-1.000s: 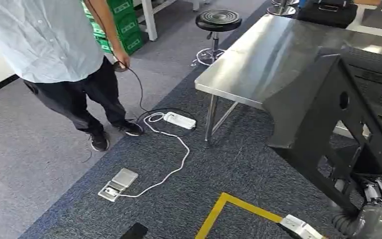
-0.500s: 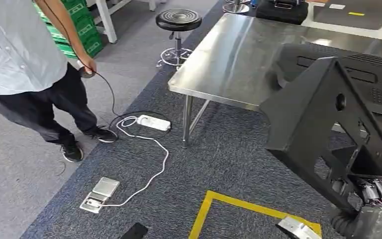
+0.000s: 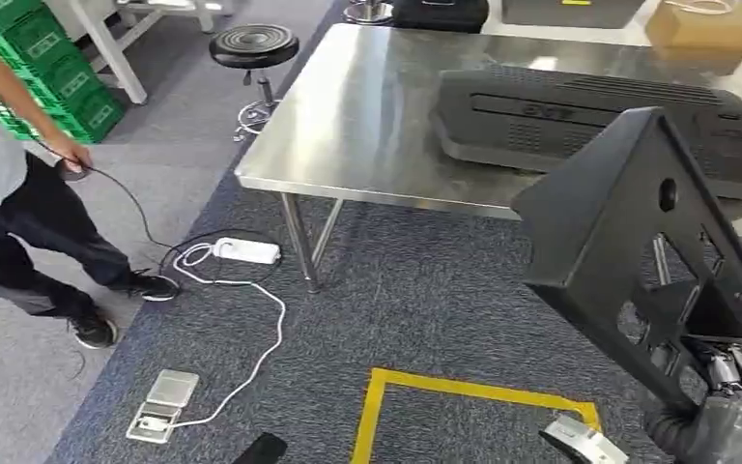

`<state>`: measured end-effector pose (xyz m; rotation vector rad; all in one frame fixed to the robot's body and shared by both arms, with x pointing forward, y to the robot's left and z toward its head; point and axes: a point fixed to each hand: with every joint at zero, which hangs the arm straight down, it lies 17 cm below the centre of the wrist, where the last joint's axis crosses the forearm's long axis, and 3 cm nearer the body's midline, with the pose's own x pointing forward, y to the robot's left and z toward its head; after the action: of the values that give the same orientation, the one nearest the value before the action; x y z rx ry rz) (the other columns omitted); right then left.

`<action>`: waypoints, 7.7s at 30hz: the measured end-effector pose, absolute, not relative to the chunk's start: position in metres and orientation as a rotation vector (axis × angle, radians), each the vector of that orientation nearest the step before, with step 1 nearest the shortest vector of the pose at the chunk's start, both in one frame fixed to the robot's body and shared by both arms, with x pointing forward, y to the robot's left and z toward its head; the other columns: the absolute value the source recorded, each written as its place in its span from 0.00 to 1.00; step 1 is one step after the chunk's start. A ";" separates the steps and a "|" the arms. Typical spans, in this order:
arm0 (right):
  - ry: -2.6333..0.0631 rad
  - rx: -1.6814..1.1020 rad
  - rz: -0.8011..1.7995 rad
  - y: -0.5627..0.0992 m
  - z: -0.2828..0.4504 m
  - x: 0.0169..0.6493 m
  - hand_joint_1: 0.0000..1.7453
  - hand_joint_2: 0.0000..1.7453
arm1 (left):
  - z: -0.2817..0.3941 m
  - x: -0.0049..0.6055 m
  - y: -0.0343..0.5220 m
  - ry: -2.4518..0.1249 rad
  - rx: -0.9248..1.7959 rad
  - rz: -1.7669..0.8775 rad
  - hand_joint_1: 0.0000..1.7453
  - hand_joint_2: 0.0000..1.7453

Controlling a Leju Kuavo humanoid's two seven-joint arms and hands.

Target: Take the parts from the cabinet and place them on the table.

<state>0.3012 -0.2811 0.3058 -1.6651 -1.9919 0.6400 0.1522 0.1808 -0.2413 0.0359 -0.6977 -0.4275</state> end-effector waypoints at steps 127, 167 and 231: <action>-2.039 -1.774 0.662 -0.321 0.336 0.294 1.00 1.00 | -0.239 0.149 0.167 -0.704 -0.026 -0.451 0.00 1.00; -2.040 -1.780 0.790 -0.304 0.349 0.346 1.00 1.00 | -0.242 0.158 0.176 -0.679 0.034 -0.482 0.00 1.00; -2.024 -1.831 0.969 -0.201 0.344 0.462 1.00 1.00 | -0.232 0.189 0.171 -0.703 0.018 -0.353 0.00 0.00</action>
<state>0.4625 -0.2008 0.3438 -1.8314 -2.0242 0.9694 0.1890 0.1710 -0.2323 0.0177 -0.7032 -0.3526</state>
